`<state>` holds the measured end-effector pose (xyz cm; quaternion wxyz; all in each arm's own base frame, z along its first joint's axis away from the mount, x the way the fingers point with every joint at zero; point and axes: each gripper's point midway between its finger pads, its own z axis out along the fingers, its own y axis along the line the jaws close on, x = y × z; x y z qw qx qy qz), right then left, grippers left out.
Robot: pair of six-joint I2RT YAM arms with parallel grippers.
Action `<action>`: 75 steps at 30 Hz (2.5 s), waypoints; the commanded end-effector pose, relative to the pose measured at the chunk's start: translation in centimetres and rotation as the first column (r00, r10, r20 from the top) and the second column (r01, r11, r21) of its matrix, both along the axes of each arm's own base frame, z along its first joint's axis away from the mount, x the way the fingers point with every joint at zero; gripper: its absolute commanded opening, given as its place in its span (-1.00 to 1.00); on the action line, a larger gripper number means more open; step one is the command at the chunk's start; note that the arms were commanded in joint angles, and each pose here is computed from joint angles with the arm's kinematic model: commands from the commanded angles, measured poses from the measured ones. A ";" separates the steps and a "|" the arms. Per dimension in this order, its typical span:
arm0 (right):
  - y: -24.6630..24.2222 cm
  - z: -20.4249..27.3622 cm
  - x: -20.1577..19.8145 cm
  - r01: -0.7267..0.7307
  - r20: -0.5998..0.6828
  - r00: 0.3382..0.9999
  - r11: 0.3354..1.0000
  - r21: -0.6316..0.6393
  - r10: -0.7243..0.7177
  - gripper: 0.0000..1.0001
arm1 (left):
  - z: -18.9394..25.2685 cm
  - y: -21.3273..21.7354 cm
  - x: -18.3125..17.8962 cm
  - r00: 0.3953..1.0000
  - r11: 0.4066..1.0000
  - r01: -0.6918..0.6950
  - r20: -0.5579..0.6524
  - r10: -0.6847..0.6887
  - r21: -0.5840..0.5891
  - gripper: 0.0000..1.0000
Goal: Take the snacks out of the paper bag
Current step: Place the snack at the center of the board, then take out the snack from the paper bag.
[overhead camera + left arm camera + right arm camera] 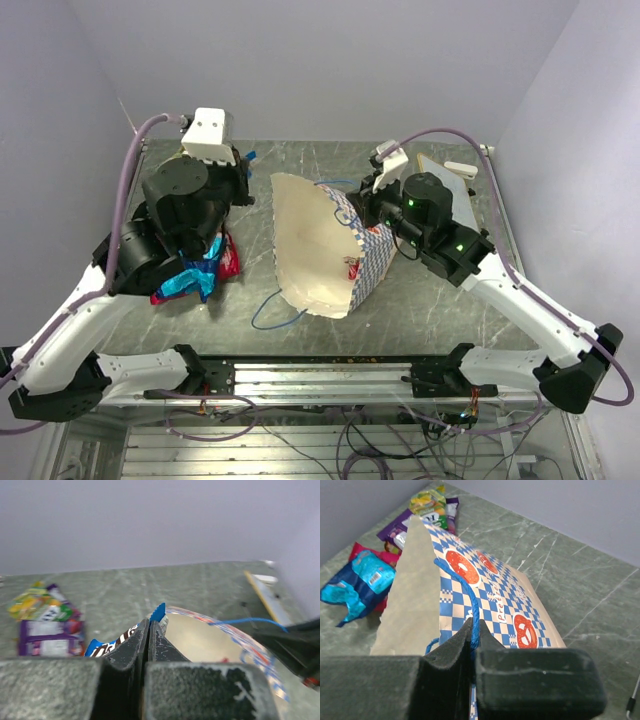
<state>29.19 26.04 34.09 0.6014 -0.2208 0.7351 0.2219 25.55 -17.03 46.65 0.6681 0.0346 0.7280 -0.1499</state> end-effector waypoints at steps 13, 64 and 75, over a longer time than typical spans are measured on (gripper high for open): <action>2.6 -2.7 1.8 -0.153 0.115 0.976 0.958 -0.244 0.185 -1.00 | -8.5 11.7 12.4 0.833 0.804 -0.530 -0.010 0.553 0.268 -0.86; 1.3 -0.1 3.0 -0.134 0.264 0.942 0.953 -0.270 0.207 -1.00 | -26.5 17.9 26.0 0.767 0.805 -0.327 -0.359 0.532 0.496 0.80; 0.7 -0.6 3.7 -0.039 0.244 0.964 0.965 -0.258 0.105 -1.00 | -22.3 15.6 19.3 0.812 0.904 -0.272 -0.425 0.400 0.331 0.90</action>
